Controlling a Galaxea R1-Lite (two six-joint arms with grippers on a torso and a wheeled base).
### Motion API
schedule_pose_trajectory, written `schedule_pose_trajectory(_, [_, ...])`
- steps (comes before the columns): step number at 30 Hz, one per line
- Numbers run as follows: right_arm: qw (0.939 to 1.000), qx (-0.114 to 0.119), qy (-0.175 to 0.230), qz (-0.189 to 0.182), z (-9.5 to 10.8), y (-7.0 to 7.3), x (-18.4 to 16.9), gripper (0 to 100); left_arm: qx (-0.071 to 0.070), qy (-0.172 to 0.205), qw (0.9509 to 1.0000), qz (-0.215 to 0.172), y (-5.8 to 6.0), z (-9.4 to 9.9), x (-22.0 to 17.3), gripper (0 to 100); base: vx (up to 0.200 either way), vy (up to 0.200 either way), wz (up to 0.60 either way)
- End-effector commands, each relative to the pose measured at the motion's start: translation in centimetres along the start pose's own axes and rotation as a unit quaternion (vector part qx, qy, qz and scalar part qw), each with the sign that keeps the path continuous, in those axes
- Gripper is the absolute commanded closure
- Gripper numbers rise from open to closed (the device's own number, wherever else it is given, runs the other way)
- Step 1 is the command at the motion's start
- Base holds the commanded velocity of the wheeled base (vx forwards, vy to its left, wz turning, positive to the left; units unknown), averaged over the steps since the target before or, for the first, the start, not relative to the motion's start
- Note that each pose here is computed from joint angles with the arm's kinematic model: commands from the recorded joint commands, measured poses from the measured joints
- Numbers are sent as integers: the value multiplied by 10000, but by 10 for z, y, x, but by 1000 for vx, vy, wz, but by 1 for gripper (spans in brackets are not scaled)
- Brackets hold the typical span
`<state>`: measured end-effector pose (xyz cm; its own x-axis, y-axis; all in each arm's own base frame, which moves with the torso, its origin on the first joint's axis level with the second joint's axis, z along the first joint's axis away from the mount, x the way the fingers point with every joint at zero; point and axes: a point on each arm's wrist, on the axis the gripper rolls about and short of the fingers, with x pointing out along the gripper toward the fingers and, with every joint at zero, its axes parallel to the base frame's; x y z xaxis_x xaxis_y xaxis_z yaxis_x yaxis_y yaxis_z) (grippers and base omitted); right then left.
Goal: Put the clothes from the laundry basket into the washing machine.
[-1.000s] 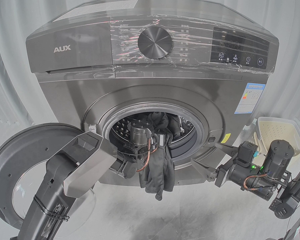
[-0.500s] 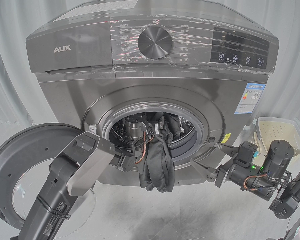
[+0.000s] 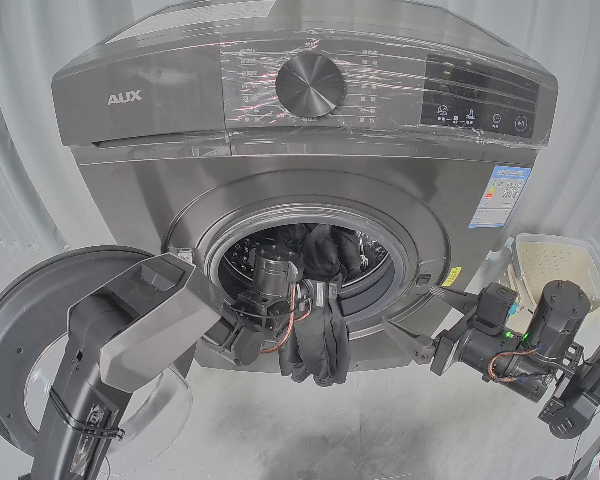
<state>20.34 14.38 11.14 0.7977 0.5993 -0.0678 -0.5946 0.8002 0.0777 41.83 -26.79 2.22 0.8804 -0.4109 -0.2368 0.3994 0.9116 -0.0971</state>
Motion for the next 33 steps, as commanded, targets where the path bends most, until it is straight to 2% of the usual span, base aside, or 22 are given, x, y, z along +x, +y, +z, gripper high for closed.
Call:
schedule_pose_trajectory(1, [10000, 4, -1, 8, 0, 0, -1, 0, 191, 412, 9987, -215, -5, -8, -24, 0, 0, 0, 0])
schedule_pose_trajectory(11, [10000, 5, -1, 8, 0, 0, -1, 0, 561, 757, 9955, -138, 5, -52, -9, 0, 0, 0, 0])
schedule_pose_trajectory(14, [10000, 5, 7, 15, -1, 0, 0, 0, 546, 730, 9958, -46, 13, -57, -2, 0, 0, 0, 0])
schedule_pose_trajectory(17, [10000, 4, 0, 23, 0, 1, 0, 0, 640, 735, 9952, 4, 20, -63, 3, 0, 0, 0, 0])
schedule_pose_trajectory(20, [10000, 4, -8, 24, 0, 1, 0, 0, 640, 687, 9956, 44, 24, -62, 5, 0, 0, 0, 0])
schedule_pose_trajectory(21, [10000, 4, -16, 17, 0, 0, 0, 0, 629, 604, 9962, 45, 24, -60, 7, 100, 0, 0, 0])
schedule_pose_trajectory(29, [10000, 2, -38, 34, 1, 1, 1, 0, 476, 155, 9987, 2, 18, -40, 16, 100, 0, 0, 0])
schedule_pose_trajectory(30, [10000, 1, -45, 42, 1, 2, 1, 0, 310, -180, 9993, 65, 16, -28, 24, 100, 0, 0, 0])
schedule_pose_trajectory(33, [10000, 1, -44, 50, 1, 2, 1, 0, 84, -709, 9972, 221, 13, -12, 36, 100, 0, 0, 0])
